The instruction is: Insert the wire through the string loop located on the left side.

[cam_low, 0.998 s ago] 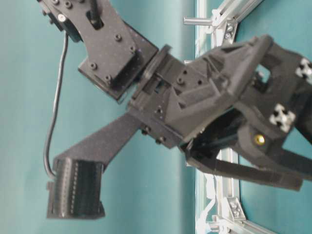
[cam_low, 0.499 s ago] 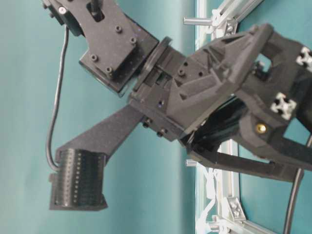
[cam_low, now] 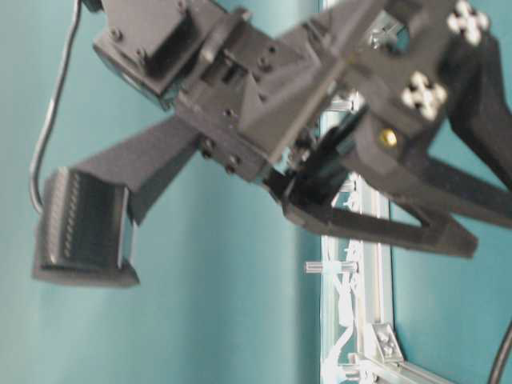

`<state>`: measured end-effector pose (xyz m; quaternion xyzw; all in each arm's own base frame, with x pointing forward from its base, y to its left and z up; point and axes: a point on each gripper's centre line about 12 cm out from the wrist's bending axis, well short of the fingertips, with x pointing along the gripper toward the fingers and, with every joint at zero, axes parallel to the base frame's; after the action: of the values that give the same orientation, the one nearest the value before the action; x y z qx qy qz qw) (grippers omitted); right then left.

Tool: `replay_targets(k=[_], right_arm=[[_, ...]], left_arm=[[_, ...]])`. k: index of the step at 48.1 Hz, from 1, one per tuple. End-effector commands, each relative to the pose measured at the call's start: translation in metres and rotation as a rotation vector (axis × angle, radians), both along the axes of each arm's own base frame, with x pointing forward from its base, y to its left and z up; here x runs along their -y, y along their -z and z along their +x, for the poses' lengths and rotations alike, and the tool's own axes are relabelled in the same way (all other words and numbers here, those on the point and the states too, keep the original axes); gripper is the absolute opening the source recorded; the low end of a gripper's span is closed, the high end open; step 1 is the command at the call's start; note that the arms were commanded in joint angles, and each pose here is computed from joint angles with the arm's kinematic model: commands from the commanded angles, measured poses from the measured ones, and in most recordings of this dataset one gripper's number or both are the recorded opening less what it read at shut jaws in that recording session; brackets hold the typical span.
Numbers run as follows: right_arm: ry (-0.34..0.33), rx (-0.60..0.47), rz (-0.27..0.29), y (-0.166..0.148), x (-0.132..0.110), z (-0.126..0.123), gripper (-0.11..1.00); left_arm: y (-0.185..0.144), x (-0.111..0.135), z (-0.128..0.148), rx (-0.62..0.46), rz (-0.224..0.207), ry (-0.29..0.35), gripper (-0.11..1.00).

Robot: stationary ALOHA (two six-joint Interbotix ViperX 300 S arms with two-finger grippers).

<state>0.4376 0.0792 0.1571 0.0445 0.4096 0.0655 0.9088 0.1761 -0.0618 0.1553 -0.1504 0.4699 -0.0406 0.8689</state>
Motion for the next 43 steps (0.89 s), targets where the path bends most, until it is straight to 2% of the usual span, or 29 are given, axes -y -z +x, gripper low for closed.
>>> replay_targets(k=[1,24,31,40,43], right_arm=[[-0.004,0.036,0.008,-0.021,-0.001,-0.003,0.88],[0.006,0.021,0.027,-0.022,-0.005,-0.006,0.88],[0.005,0.021,0.027,-0.022,-0.006,-0.006,0.87],[0.006,0.022,0.028,-0.022,-0.006,-0.006,0.87],[0.006,0.022,0.028,-0.022,-0.006,-0.006,0.87]], left_arm=[[-0.003,0.002,-0.003,0.004,-0.007,0.010,0.15],[-0.006,0.013,-0.008,-0.003,-0.012,0.070,0.15],[-0.005,0.013,-0.008,-0.017,-0.017,0.057,0.15],[0.000,0.013,-0.009,-0.050,-0.040,0.009,0.16],[0.000,0.013,-0.009,-0.049,-0.041,0.009,0.28]])
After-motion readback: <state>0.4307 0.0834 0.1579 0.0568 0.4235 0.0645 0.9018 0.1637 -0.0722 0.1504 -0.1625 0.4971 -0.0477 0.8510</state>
